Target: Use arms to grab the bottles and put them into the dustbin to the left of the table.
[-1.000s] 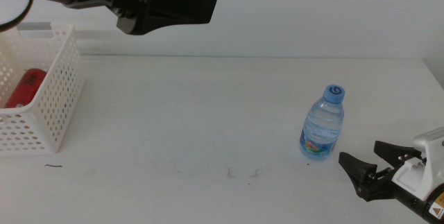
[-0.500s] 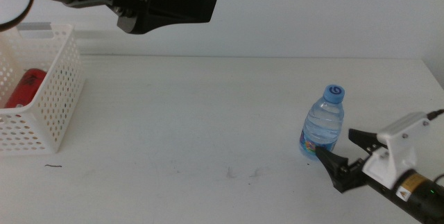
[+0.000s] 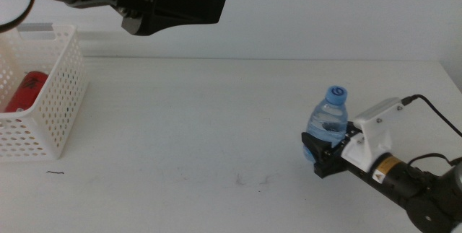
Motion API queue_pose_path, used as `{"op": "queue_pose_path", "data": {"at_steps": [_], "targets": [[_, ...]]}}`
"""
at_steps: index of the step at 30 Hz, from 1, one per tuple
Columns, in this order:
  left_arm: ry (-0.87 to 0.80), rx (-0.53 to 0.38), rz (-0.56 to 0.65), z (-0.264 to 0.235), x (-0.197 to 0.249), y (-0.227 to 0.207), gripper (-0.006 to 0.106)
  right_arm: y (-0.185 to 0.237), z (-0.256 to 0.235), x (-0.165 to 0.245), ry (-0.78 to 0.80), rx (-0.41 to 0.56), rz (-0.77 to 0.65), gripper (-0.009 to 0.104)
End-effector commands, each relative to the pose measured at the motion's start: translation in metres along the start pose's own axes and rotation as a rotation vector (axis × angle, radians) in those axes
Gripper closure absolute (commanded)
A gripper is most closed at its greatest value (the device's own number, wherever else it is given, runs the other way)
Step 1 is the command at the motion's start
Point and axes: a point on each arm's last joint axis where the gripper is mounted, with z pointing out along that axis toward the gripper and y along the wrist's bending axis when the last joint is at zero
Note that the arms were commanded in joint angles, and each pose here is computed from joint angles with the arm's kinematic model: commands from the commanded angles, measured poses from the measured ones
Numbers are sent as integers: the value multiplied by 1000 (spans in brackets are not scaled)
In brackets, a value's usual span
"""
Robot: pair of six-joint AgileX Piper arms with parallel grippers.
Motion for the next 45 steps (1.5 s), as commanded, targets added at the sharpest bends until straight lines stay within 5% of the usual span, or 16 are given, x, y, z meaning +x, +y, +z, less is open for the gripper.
{"op": "queue_pose_path", "data": {"at_steps": [1,13,19,22,27,36,39,45], "targets": [[-13,3,-3,0,-1,-1,7,4,7,-12,-21,22,7,97],[-13,3,-3,0,-1,-1,7,-18,129,-77,-89,28,-110,98],[-13,3,-3,0,-1,-1,7,-25,170,-68,-37,42,-37,95],[-13,3,-3,0,-1,-1,7,-25,174,-64,-22,43,-36,77],[-13,3,-3,0,-1,-1,7,-26,174,-57,76,57,-1,2],[-13,3,-3,0,-1,-1,7,-16,117,-101,592,236,179,3],[-13,3,-3,0,-1,-1,7,-9,66,-149,617,256,223,3],[-13,3,-3,0,-1,-1,7,13,-47,-225,534,144,196,4]]}}
